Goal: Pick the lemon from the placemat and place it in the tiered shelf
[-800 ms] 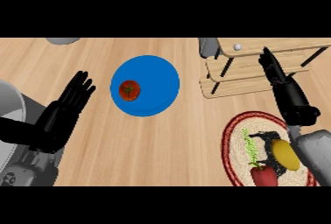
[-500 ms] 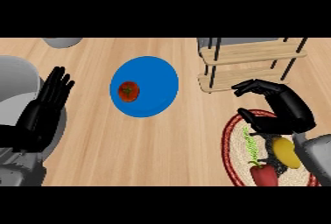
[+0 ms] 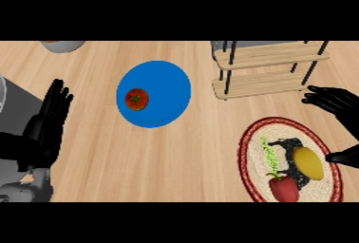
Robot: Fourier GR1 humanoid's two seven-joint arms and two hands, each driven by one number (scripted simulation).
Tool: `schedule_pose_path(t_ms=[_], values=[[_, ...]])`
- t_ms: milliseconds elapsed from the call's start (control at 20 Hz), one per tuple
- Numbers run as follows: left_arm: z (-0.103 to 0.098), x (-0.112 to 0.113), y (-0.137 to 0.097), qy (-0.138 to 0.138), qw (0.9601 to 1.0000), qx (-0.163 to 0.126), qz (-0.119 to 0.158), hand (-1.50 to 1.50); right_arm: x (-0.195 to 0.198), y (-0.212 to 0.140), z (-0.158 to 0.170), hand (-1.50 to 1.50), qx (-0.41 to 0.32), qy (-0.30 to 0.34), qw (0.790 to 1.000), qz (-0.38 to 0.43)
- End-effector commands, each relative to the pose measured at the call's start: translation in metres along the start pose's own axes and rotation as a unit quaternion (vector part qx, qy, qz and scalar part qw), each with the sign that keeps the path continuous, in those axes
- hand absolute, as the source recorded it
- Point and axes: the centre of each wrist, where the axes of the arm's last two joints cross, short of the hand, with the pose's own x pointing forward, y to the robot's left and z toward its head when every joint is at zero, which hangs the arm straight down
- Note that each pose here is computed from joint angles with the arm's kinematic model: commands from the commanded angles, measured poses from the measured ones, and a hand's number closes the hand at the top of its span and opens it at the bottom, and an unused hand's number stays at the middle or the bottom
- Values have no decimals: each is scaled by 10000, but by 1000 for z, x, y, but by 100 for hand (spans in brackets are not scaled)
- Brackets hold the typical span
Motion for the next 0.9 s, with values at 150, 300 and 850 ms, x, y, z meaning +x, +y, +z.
schedule_pose_path(t_ms=[150, 300, 850], values=[[2, -7, 1, 62, 9999, 101, -93, 0, 71, -30, 10, -150, 1647, 671, 9736, 1433], [11, 2, -3, 113, 9998, 117, -104, 0, 117, -33, 11, -150, 2099, 995, 9494, 2114], [14, -5, 5, 104, 9996, 224, -100, 0, 130, 54, -10, -150, 2141, 1566, 8204, 5065]])
